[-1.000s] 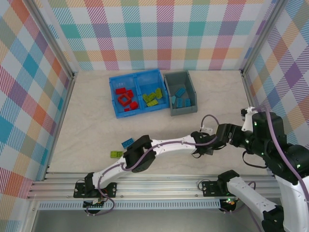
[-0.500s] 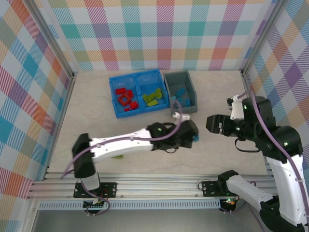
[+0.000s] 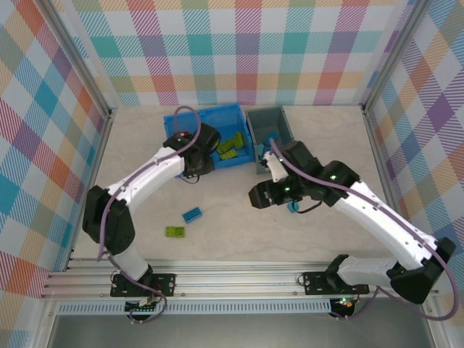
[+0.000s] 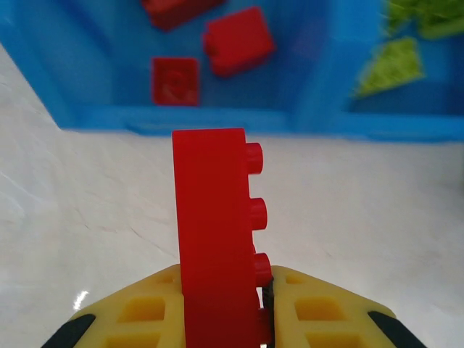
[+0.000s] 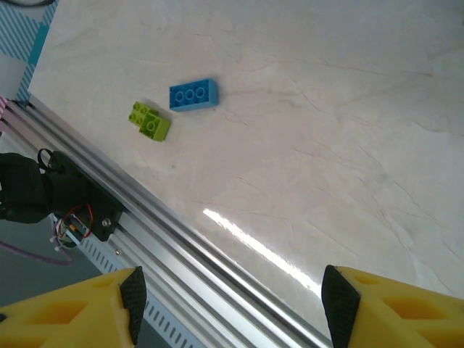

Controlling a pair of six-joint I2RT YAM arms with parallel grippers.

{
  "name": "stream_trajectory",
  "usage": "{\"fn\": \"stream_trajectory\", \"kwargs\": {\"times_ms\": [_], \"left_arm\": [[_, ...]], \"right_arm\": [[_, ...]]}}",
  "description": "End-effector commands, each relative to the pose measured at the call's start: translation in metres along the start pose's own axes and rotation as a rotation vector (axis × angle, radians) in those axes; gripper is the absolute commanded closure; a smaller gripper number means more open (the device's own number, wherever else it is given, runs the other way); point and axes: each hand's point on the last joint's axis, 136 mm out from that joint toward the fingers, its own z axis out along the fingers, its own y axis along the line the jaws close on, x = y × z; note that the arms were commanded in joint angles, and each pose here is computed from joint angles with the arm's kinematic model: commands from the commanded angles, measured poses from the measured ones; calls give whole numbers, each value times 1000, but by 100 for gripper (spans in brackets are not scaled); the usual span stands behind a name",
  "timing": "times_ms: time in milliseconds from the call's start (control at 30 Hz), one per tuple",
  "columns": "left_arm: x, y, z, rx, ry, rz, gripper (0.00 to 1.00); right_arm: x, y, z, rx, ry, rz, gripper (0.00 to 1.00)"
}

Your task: Sort the legos into containers by color

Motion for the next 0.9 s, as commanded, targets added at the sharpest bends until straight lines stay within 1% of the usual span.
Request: {"fn": "stream_trajectory", "kwargs": {"times_ms": [0,100,333,467,533,667,767,867], "left_arm": [[-23,14,13,-100,-3,87,99],[-41,21,33,-197,-4,123,99],[-67,29,73,-295,20,182,99],[-74,32,87,-321,20,239,97],[-76,31,90,-320,18,263,95],[-72,35,95,-346,43,301,87],[-68,39,95,-352,55,311,79],[-66,41,88,-346,50,305,68]], "right_arm": [[-31,15,9,-23,-115,-26,33],[-36,16,20,-22,-114,-28,34],[-33,12,20,-15,-119,-18,33],[-26,9,18,-10,-116,-9,33],[-23,7,18,-9,-113,-5,33],[-18,1,22,16,-103,8,32],[-17,-8,23,59,-105,28,31],[-16,-21,25,119,-102,56,28]]}}
